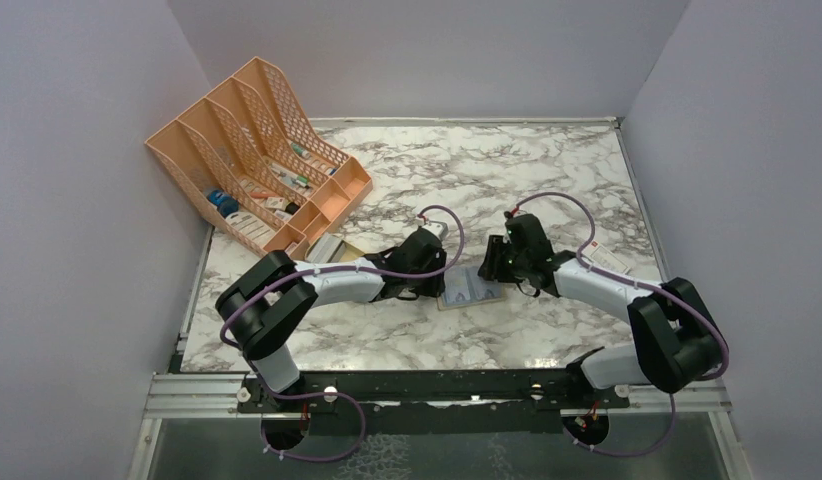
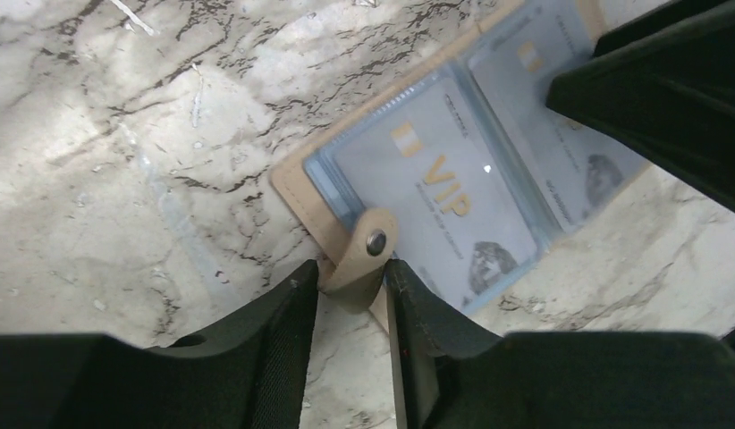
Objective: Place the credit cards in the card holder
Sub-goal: Insert the credit card into the card holder.
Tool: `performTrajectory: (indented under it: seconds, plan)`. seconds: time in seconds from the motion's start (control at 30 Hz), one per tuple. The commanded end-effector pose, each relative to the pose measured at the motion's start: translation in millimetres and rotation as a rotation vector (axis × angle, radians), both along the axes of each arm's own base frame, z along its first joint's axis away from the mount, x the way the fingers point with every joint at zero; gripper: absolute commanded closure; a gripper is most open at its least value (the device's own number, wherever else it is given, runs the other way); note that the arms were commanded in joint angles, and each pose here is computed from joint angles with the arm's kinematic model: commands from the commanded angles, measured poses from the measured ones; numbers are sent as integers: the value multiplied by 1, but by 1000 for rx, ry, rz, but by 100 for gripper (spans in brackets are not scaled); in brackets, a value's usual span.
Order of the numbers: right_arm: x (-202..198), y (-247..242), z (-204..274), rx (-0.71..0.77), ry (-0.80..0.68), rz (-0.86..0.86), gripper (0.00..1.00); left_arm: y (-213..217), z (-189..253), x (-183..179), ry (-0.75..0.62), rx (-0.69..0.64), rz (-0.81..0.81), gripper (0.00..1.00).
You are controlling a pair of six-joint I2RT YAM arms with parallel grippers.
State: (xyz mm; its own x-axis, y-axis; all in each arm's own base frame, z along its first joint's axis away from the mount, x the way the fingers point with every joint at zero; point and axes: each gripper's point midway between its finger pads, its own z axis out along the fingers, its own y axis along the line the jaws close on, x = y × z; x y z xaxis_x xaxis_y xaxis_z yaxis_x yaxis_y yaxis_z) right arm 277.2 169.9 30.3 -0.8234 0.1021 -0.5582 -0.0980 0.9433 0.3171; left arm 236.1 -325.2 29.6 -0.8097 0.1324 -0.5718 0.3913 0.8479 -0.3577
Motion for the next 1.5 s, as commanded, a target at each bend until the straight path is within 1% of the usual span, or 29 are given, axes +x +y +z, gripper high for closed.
performTrajectory:
  seconds: [0.0,0.1,0.17,0.2,0.3,0.4,0.5,0.57,0.6,0.7,0.77,0.83,0.87,0.9,0.97,1.07,1.13,1.23,1.33,1.47]
  plan:
    - [-32,-8,-15,20,82,-21,57,9,10,7,-54,34,4,73]
    - [-50,-13,-17,36,116,-39,57,7,18,3,-65,11,-30,88]
    - [-57,-16,-12,38,121,-44,57,8,22,1,-67,-3,-33,97]
    - [-59,-18,-8,39,119,-52,57,9,26,0,-74,-11,-32,99]
    - [-61,-18,11,64,95,-55,57,16,29,1,-92,-7,-4,100]
    - [-60,-8,35,131,64,-42,57,21,35,3,-106,-20,20,86]
    - [-56,8,53,220,33,-3,57,18,39,0,-99,-80,14,74]
    - [-55,17,59,263,25,23,59,21,42,1,-85,-95,38,66]
    - [-55,21,61,276,26,30,60,22,43,2,-79,-96,50,65]
    - [-56,30,61,310,25,38,63,31,50,5,-56,-88,103,64]
    - [-57,38,61,345,31,55,64,27,66,5,-61,-131,98,64]
    - [-59,43,57,368,48,62,65,9,93,-3,-95,-246,9,64]
    - [-59,44,55,369,55,60,65,0,104,-9,-112,-303,-34,62]
    - [-59,44,53,364,55,56,65,-6,112,-14,-118,-347,-69,60]
    - [-57,41,47,345,55,38,65,-17,118,-23,-98,-395,-130,60]
    - [-52,36,46,323,26,12,65,-32,107,-33,-37,-396,-216,60]
    - [-50,31,44,304,12,-7,65,-39,96,-34,-9,-381,-236,60]
    - [-51,24,37,277,12,-30,65,-45,81,-29,5,-364,-224,60]
    - [-55,25,34,282,12,-12,66,-44,68,-23,13,-326,-197,61]
    - [-57,38,42,345,0,48,68,-28,49,-7,-50,-240,-115,64]
